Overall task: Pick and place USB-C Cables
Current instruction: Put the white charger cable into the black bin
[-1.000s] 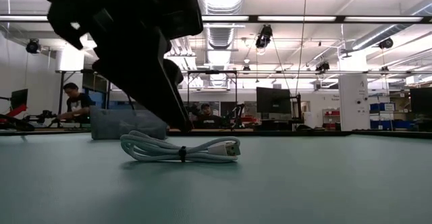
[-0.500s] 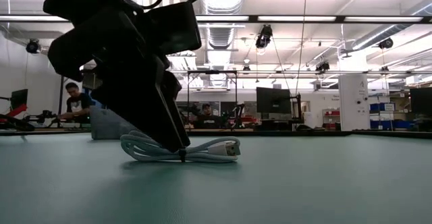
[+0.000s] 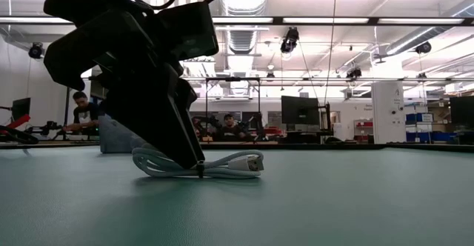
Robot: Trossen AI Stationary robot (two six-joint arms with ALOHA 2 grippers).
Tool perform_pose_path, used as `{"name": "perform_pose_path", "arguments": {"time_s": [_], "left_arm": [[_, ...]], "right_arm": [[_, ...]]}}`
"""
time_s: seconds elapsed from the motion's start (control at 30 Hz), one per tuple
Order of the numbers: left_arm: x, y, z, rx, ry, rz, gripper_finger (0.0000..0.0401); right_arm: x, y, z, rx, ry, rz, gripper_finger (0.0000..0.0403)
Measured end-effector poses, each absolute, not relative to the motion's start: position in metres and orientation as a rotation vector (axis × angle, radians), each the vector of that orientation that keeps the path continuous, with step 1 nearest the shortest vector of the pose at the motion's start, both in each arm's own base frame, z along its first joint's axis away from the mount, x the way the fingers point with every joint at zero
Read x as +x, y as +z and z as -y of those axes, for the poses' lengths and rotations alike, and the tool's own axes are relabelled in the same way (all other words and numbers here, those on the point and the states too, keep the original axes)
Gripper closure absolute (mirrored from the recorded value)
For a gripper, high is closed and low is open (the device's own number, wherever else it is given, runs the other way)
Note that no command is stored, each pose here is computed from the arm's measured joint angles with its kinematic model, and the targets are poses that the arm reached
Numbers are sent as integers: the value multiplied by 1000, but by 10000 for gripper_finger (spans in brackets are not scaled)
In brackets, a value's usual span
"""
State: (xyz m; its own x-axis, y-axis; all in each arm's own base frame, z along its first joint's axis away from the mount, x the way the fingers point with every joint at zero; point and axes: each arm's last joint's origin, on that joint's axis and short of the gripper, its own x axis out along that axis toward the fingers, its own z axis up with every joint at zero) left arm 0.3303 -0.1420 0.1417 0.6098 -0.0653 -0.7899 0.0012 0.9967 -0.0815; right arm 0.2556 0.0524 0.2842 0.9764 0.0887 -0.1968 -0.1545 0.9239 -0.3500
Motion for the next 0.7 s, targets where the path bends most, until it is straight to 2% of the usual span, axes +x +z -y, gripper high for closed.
{"name": "perform_pose_path", "arguments": {"time_s": [0.2, 0.7], "left_arm": [[330, 142, 142, -76, -38, -915, 273], [326, 136, 140, -118, -26, -948, 321]], "right_arm": [[256, 284, -52, -373, 126, -180, 236], [256, 284, -52, -373, 126, -180, 236]]}}
